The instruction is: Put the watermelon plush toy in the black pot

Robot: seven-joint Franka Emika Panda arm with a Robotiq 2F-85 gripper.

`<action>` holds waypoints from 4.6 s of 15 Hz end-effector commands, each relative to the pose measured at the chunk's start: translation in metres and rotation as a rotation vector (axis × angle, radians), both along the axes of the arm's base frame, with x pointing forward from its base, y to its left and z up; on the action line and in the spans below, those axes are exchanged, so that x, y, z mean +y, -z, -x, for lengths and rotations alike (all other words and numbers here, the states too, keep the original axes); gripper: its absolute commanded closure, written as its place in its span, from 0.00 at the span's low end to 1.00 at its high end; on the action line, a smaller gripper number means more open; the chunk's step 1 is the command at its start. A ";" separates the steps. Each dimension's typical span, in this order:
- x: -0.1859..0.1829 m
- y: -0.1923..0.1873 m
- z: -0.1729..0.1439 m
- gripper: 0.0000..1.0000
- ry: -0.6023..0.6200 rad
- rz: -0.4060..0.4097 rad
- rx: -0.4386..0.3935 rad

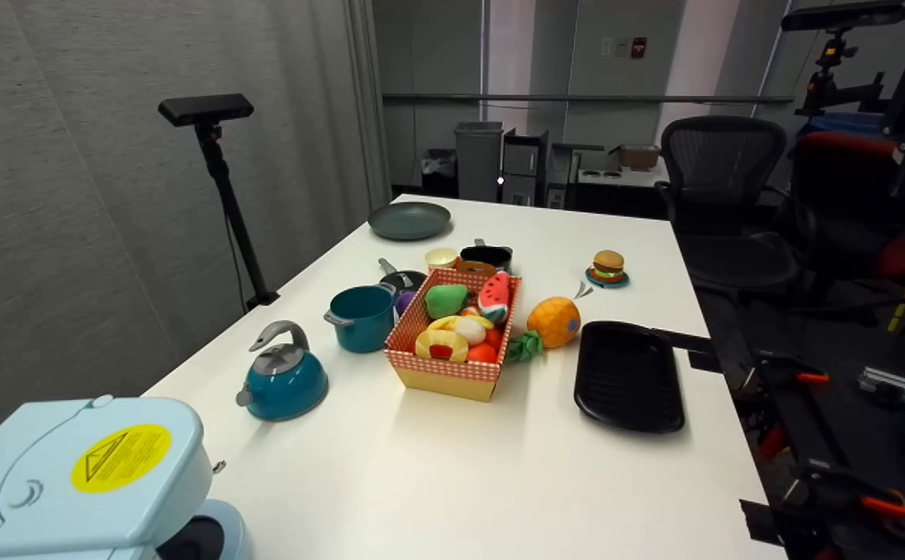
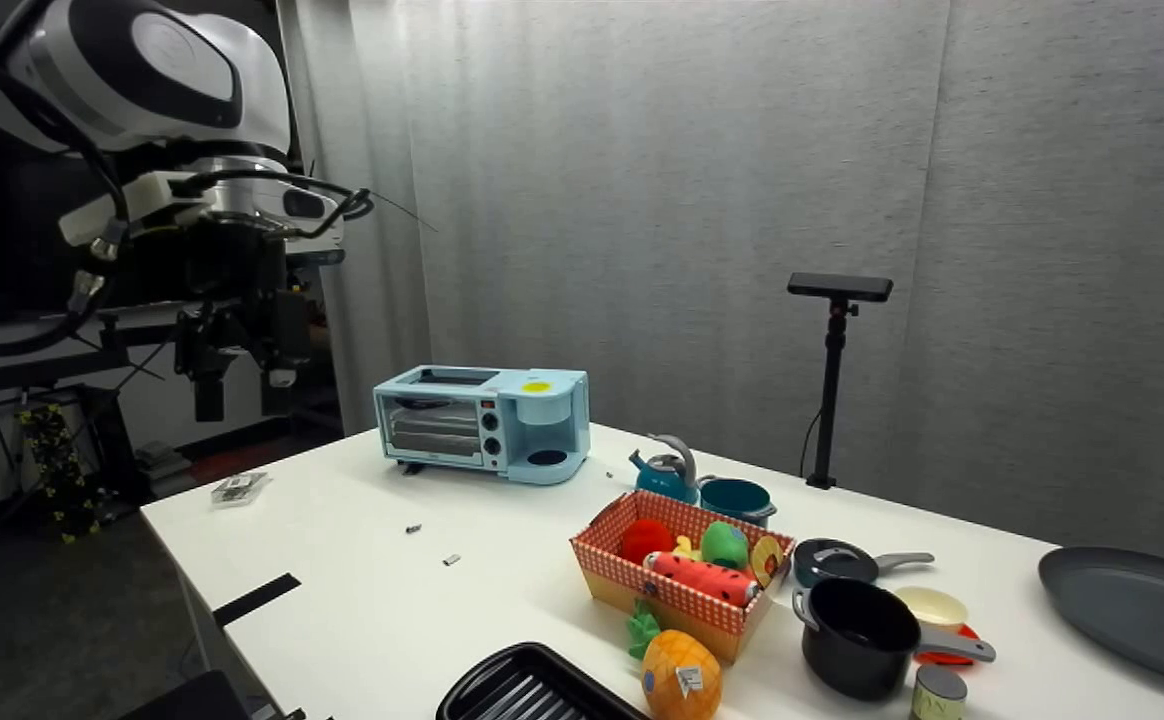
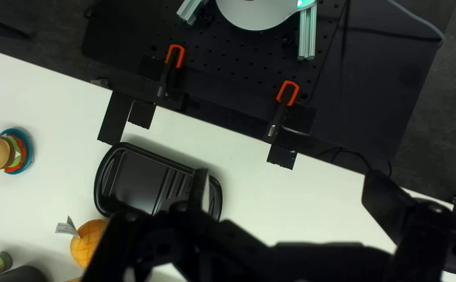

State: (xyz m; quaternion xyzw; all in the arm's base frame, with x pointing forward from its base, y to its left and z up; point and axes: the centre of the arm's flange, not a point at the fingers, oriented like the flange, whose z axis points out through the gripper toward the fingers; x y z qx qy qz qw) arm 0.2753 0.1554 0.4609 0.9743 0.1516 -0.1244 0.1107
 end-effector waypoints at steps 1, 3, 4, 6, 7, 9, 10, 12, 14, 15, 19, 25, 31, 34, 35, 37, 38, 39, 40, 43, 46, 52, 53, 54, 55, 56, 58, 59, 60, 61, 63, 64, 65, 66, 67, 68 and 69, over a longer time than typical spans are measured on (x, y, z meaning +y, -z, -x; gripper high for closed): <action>0.000 0.000 0.000 0.00 0.000 0.000 0.000; 0.000 0.000 0.000 0.00 0.000 0.000 0.000; 0.000 0.000 0.000 0.00 0.000 0.000 0.000; 0.000 0.000 0.000 0.00 0.000 0.000 0.000; 0.000 0.000 0.000 0.00 0.000 0.000 0.000; 0.000 0.000 0.000 0.00 0.000 0.000 0.000; 0.001 0.001 -0.001 0.00 0.000 0.005 -0.002; 0.001 0.002 -0.003 0.00 0.004 -0.001 -0.003; 0.000 0.003 -0.007 0.00 0.007 -0.002 0.002; -0.002 0.003 -0.009 0.00 0.010 -0.005 0.005; -0.013 0.006 -0.023 0.00 0.034 -0.017 0.009; -0.039 0.017 -0.058 0.00 0.115 -0.074 0.015; -0.065 0.028 -0.093 0.00 0.213 -0.123 0.032; -0.077 0.033 -0.109 0.00 0.259 -0.147 0.047; -0.081 0.034 -0.116 0.00 0.276 -0.156 0.052; -0.089 0.038 -0.129 0.00 0.313 -0.178 0.063; -0.093 0.040 -0.135 0.00 0.331 -0.189 0.068; -0.097 0.042 -0.141 0.00 0.347 -0.202 0.074; -0.101 0.044 -0.146 0.00 0.365 -0.214 0.078; -0.113 0.052 -0.163 0.00 0.419 -0.254 0.087; -0.127 0.061 -0.176 0.00 0.471 -0.288 0.085; -0.158 0.072 -0.200 0.00 0.568 -0.302 -0.015; -0.163 0.073 -0.203 0.00 0.582 -0.299 -0.036; -0.168 0.074 -0.206 0.00 0.596 -0.298 -0.053; -0.173 0.076 -0.210 0.00 0.610 -0.298 -0.069; -0.182 0.077 -0.213 0.00 0.622 -0.299 -0.082; -0.195 0.082 -0.218 0.00 0.648 -0.300 -0.104; -0.202 0.084 -0.221 0.00 0.663 -0.302 -0.115; -0.207 0.086 -0.225 0.00 0.677 -0.302 -0.123; -0.214 0.088 -0.228 0.00 0.692 -0.302 -0.129; -0.228 0.092 -0.234 0.00 0.724 -0.302 -0.136; -0.235 0.093 -0.237 0.00 0.739 -0.303 -0.138; -0.240 0.094 -0.240 0.00 0.753 -0.301 -0.138; -0.246 0.094 -0.243 0.00 0.770 -0.300 -0.138; -0.254 0.095 -0.246 0.00 0.788 -0.305 -0.137; -0.259 0.094 -0.248 0.00 0.805 -0.321 -0.131; -0.266 0.092 -0.250 0.00 0.816 -0.341 -0.135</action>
